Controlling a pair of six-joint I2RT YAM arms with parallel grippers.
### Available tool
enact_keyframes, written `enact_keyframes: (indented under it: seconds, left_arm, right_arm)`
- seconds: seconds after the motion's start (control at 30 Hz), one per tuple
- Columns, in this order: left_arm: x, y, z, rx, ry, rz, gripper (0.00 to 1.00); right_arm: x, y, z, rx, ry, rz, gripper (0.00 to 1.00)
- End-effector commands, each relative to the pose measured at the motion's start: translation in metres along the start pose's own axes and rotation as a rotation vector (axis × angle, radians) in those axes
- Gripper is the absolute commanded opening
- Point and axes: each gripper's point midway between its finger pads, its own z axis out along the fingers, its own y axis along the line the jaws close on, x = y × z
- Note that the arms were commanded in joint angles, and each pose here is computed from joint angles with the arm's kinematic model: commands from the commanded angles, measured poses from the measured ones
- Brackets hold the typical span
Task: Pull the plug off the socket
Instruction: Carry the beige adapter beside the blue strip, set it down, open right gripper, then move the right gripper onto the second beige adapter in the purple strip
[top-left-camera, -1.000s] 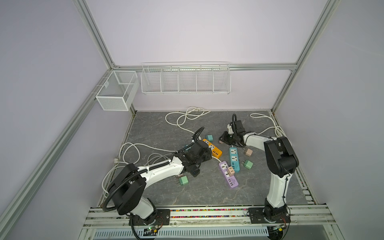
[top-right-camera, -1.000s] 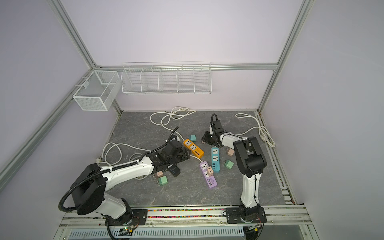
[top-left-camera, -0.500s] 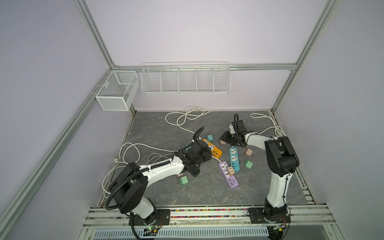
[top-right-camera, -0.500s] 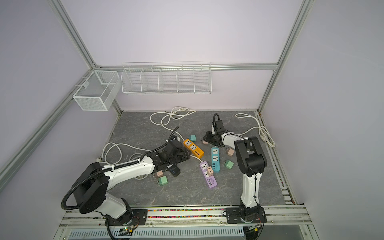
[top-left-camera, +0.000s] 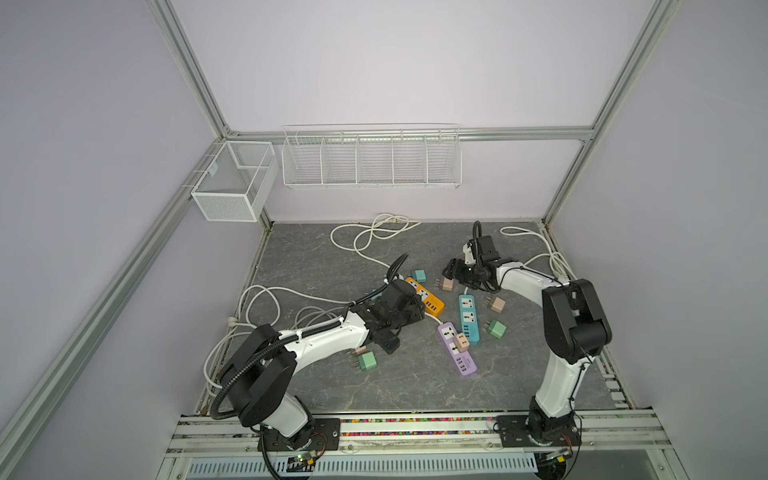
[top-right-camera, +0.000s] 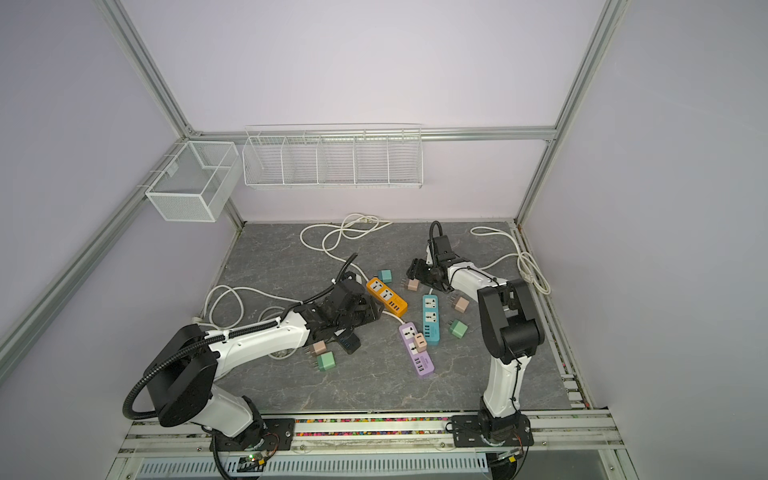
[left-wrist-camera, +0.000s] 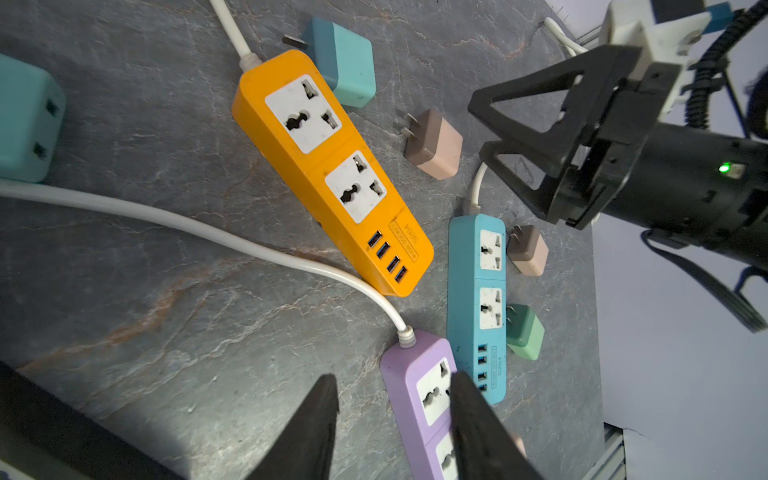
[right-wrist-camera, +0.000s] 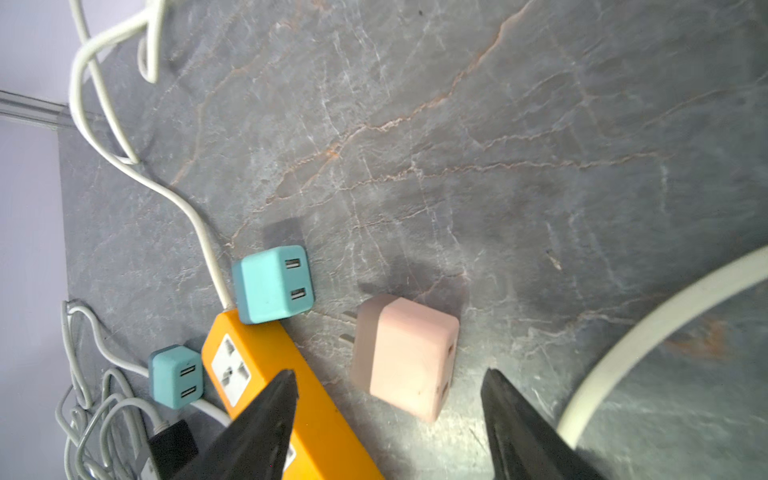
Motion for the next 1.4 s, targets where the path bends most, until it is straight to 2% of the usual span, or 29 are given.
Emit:
enact_keyframes:
  seconds: [0.0, 0.2, 0.57, 0.93, 1.1, 1.27, 1.37]
  left_arm:
    - [0.003, -0.003, 0.002, 0.028, 0.015, -0.031, 0.46]
    - [0.018, -0.007, 0.009, 0.073, 0.062, -0.076, 0.47]
    - [0.058, -0.018, 0.026, 0.120, 0.136, -0.124, 0.48]
    - [0.085, -0.023, 0.046, 0.160, 0.186, -0.162, 0.48]
    - [0.089, -0.021, 0.050, 0.146, 0.192, -0.160, 0.48]
    - [0.094, -0.017, 0.058, 0.136, 0.202, -0.166, 0.47]
    - [0.095, -0.015, 0.060, 0.128, 0.198, -0.169, 0.47]
  right_arm:
    - [0.004, 0.007, -0.024, 0.007, 0.005, -0.043, 0.75]
    - [0.024, 0.012, -0.053, 0.024, 0.025, -0.113, 0.76]
    - [0.089, 0.013, -0.095, 0.144, 0.145, -0.313, 0.78]
    - [0.148, -0.010, -0.132, 0.266, 0.242, -0.404, 0.79]
    - [0.172, -0.021, -0.140, 0.325, 0.273, -0.423, 0.77]
    - [0.190, -0.019, -0.138, 0.302, 0.290, -0.442, 0.76]
    - [0.198, -0.022, -0.132, 0.315, 0.302, -0.447, 0.71]
